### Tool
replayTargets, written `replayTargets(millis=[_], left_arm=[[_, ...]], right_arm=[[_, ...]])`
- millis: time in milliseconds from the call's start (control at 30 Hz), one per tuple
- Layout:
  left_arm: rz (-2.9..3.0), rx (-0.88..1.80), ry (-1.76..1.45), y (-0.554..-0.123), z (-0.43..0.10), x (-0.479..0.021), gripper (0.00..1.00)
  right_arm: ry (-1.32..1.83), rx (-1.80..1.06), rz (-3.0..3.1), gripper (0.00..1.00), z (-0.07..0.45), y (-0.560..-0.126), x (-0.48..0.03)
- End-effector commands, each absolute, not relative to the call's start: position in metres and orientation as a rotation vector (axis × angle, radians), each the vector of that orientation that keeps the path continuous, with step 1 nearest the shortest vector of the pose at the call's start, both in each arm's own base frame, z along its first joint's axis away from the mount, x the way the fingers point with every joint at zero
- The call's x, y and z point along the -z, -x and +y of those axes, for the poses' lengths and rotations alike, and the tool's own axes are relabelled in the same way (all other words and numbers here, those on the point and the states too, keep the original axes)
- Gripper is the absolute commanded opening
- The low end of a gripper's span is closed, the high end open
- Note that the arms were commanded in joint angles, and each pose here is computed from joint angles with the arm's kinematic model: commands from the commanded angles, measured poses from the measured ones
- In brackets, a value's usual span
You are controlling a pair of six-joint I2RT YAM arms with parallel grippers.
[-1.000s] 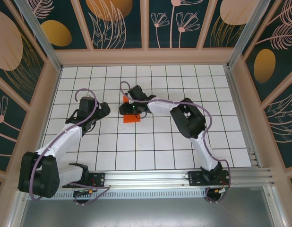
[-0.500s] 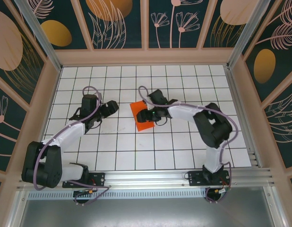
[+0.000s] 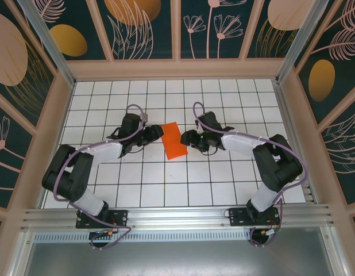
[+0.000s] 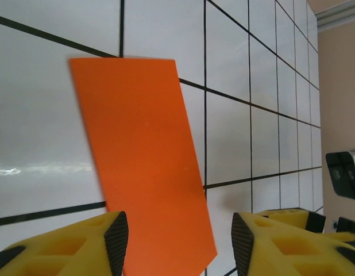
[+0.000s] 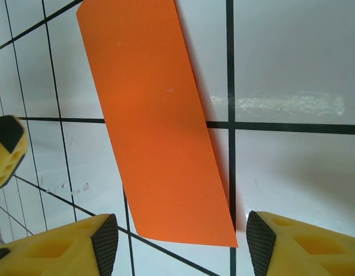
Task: Fold a paper plane with a square sheet of paper (pick it up from the middle)
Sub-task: Move the square sheet of paper to the center of the table, then third fold the triangle at the center of the table.
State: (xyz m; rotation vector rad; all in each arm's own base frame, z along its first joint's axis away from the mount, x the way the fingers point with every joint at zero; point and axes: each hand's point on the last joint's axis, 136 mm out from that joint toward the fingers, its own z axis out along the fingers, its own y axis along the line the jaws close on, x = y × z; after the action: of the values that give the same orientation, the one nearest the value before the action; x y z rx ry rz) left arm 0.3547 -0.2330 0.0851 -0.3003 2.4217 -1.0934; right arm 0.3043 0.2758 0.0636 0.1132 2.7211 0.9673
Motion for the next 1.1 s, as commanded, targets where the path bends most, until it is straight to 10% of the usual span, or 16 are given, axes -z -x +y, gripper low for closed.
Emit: replayTargets(millis=[0,1067], left_arm=[[2.39,1.176,0.264,-0.367,-0.255,-0.096,0.51],[2.589,0.977,0.45,-0.364,-0.24,-0.016,0.44]], right_arm=[[-0.156,-1.026,2.725,0.63,0.282,-0.301,-0.062],[-0.151,-1.012,2.837,0.59,0.285,-0.285,-0.028]])
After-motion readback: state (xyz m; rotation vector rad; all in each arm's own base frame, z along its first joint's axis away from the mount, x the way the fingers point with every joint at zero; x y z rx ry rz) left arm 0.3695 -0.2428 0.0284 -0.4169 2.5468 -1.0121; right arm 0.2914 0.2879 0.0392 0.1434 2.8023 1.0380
